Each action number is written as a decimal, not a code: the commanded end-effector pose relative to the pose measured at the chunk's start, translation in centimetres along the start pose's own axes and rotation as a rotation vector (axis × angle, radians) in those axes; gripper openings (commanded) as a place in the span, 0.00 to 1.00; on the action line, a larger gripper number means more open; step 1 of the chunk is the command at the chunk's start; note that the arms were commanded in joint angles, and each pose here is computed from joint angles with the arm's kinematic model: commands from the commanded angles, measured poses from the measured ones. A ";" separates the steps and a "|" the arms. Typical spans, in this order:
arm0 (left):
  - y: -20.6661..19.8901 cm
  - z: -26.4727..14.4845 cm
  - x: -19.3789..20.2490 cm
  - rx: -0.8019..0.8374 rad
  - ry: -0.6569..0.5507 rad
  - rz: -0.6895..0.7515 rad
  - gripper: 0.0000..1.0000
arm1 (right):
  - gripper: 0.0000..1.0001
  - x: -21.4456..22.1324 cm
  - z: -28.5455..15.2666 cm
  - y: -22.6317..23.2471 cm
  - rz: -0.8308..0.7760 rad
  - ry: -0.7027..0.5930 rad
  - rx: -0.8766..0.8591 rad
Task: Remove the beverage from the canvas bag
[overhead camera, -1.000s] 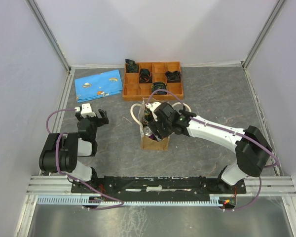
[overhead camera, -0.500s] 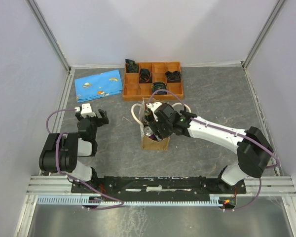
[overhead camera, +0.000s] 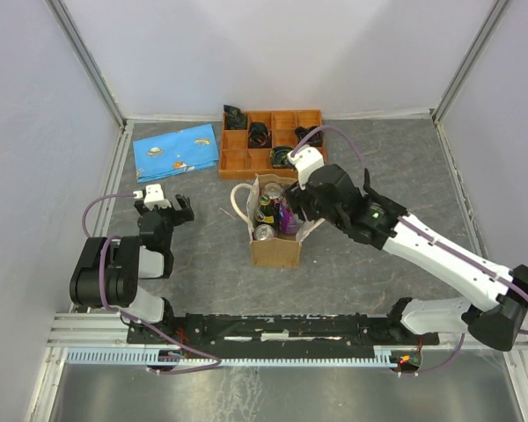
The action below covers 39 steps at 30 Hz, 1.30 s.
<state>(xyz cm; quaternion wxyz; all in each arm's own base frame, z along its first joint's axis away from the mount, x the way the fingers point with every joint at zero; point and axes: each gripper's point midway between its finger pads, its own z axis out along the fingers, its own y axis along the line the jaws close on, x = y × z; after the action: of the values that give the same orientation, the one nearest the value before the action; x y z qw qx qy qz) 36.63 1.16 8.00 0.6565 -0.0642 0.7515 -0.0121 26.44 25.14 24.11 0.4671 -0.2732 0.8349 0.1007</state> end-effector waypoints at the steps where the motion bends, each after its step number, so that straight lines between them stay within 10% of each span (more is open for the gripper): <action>1: -0.1 0.6 -1.4 0.009 -0.045 0.059 0.99 | 0.00 -8.7 -4.8 -3.9 0.047 -0.289 0.153; 15: -0.1 0.6 -1.4 0.008 -0.044 0.059 0.99 | 0.00 -14.1 -9.5 -17.4 0.150 -0.429 0.632; 39: -0.1 0.6 -1.4 0.006 -0.044 0.059 0.99 | 0.00 4.0 4.7 -27.2 0.539 -0.030 0.604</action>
<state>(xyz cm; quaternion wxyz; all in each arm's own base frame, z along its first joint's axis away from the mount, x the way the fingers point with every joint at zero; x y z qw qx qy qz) 36.63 1.17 8.00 0.6565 -0.0644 0.7515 -0.0120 40.06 1.39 17.06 0.4157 0.0910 0.9011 -0.0835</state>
